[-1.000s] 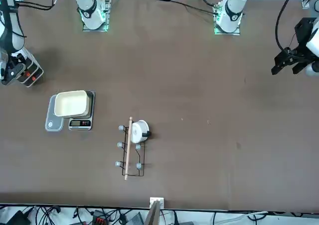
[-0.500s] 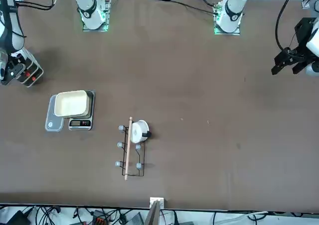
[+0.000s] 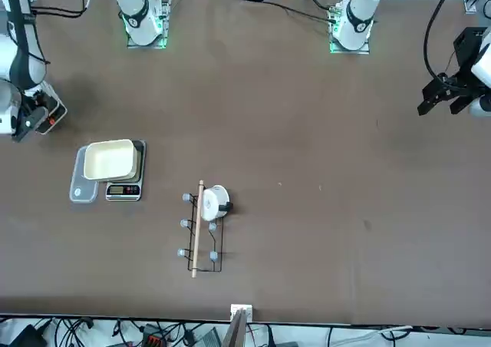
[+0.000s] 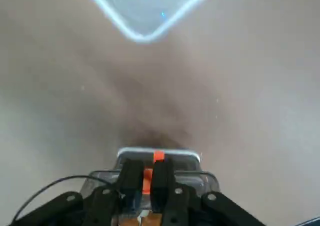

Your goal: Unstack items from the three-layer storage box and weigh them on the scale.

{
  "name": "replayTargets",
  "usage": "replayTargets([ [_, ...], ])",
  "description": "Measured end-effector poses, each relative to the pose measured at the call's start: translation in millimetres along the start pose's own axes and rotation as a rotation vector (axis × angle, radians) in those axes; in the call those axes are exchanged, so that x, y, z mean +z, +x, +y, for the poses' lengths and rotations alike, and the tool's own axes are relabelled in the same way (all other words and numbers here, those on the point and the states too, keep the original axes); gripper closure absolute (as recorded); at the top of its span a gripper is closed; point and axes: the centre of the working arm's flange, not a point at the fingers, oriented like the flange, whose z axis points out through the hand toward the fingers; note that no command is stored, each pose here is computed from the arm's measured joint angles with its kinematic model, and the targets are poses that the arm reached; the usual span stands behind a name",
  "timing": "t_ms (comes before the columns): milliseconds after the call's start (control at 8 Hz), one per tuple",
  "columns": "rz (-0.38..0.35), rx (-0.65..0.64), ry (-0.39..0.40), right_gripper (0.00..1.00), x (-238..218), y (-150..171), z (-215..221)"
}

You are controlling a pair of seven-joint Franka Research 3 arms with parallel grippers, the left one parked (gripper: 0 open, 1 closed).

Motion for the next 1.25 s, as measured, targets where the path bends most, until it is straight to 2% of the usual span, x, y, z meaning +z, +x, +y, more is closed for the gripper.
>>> replayTargets([
  [250,0.014,0.01,0.012,0.88,-10.9,27.7,2.0],
  [500,0.028,0.02,0.019,0.88,-13.1,35.5,5.2],
  [875,0.07,0.088,0.048,0.38,-24.7,35.8,9.6],
  [1125,0.026,0.202,0.112,0.05,-61.3,31.4,14.3],
  [1250,-0.003,0.277,0.145,0.05,-80.4,24.9,13.9],
])
